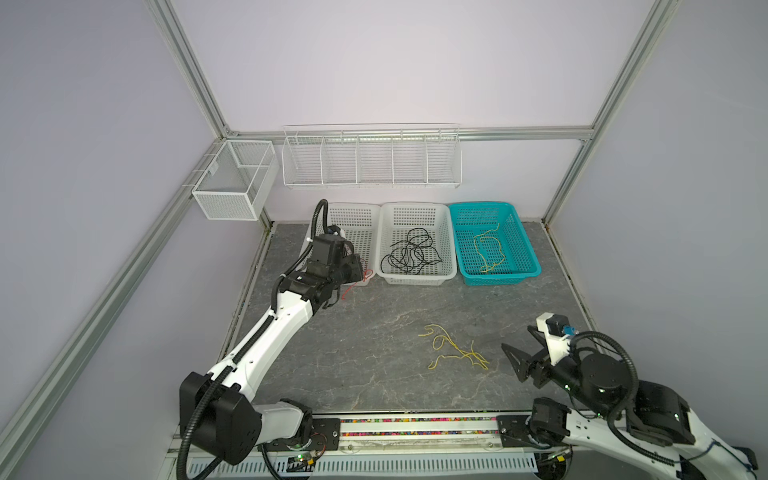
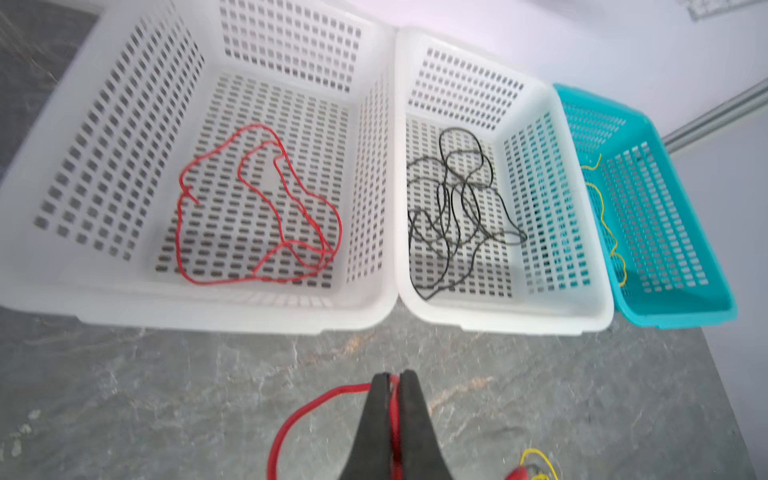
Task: Untangle the cables
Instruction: 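Carry the red wire with the left gripper over the white basket, then open the left gripper to drop the red wire into the white basket, then move both grippers toward the yellow wires on the table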
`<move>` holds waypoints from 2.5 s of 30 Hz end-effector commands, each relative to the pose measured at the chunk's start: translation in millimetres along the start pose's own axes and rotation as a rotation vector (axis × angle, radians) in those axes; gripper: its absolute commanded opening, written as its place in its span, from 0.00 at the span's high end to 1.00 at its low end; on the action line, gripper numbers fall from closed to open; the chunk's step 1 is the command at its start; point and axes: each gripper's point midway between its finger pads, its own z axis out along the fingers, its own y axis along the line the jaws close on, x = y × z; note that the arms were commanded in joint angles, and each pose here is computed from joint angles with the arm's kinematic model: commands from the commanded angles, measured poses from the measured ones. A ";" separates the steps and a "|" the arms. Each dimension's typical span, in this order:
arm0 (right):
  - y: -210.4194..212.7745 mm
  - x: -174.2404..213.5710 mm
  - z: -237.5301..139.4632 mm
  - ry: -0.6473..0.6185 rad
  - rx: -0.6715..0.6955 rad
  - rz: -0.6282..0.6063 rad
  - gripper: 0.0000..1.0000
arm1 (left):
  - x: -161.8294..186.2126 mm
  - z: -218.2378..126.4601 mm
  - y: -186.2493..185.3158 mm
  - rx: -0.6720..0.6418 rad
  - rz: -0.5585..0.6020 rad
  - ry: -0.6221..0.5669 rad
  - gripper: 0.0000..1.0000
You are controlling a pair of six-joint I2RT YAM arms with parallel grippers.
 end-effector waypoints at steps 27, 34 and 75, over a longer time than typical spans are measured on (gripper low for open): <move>-1.1 -1.0 2.3 -0.007 0.014 -0.003 0.12 | -55.3 140.3 69.0 -0.322 0.105 0.140 0.94; -0.7 0.9 5.6 0.019 0.028 -0.010 0.12 | -68.0 115.0 55.2 -0.269 0.088 0.105 0.70; 3.8 96.9 99.0 0.589 0.246 0.111 0.07 | 134.3 -36.2 -38.7 0.180 0.114 0.187 0.01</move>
